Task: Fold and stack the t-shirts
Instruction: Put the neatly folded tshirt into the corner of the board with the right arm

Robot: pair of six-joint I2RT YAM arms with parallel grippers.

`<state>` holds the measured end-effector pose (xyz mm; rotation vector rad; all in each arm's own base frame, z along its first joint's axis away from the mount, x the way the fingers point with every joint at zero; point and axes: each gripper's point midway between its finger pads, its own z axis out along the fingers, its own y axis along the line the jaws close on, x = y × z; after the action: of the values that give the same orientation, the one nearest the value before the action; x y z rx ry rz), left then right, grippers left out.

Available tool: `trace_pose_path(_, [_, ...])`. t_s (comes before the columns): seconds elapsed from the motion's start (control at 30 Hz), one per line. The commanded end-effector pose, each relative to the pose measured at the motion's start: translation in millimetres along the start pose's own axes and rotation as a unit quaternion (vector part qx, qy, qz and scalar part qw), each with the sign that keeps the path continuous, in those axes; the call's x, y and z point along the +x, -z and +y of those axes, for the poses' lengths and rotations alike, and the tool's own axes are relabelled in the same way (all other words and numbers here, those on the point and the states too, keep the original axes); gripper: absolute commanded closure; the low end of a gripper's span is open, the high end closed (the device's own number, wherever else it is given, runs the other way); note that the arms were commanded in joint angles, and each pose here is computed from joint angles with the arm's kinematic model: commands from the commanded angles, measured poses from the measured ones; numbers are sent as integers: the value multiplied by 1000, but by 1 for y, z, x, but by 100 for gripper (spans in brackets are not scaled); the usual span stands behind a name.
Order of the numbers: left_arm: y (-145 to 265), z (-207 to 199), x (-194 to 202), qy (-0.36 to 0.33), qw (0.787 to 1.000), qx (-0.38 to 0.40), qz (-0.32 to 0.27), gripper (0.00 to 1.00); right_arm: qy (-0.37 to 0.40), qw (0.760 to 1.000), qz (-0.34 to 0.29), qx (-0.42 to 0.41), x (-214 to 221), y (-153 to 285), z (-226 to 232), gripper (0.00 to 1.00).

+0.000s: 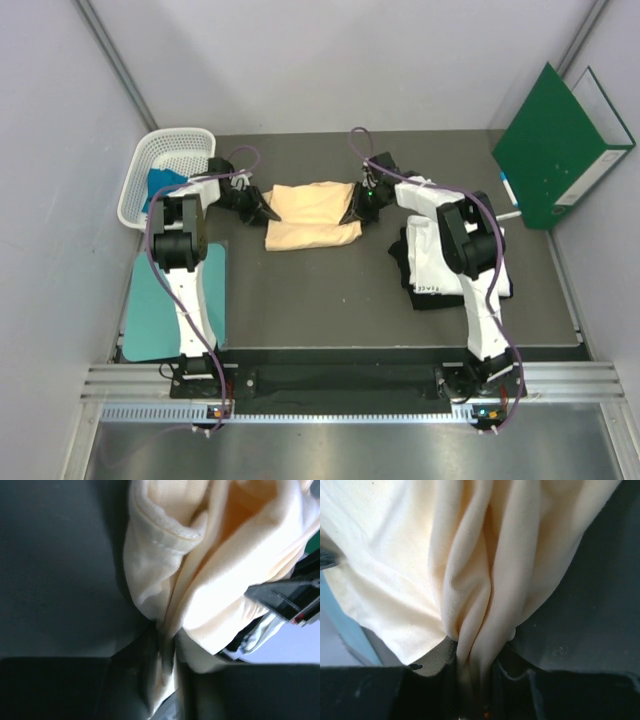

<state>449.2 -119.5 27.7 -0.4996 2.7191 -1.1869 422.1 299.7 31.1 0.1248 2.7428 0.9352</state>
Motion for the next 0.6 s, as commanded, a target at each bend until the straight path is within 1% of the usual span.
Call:
trace_pose_path(0.0, [15,6,-9,-31,997,-58,-32,12,49,992,-2,113,9,38,-24,89])
trace_pose_path(0.03, [22,-1,-12,-40,996,-60,-44,1,70,990,-18,122,2,53,-19,90])
trace_pose_path(0.1, [31,-5,-21,-47,995,-66,-66,1,91,987,-22,130,3,68,-13,91])
trace_pose_path(0.13, [40,-12,-26,-52,993,-62,-81,1,115,983,-39,136,-2,82,-7,91])
trace_pose_path(0.2, [46,-16,-34,-51,992,-59,-99,1,137,978,-46,147,-1,98,0,91])
trace_pose_path(0.23, [49,-17,-38,-48,992,-57,-106,1,155,973,-64,158,-7,113,5,91])
trace_pose_path(0.3, [49,-17,-41,-46,992,-54,-105,1,164,969,-68,173,-5,128,7,91])
trace_pose_path(0.33, [46,-14,-43,-42,992,-56,-101,1,175,966,-84,171,-8,142,15,91])
trace_pose_path(0.4, [42,-9,-42,-36,993,-60,-94,1,181,964,-97,171,-10,156,21,91])
trace_pose_path(0.43, [38,-5,-41,-30,994,-62,-88,1,183,962,-106,170,-9,170,27,90])
trace_pose_path(0.57, [30,4,-35,-21,995,-61,-75,1,174,963,-118,171,1,201,34,90])
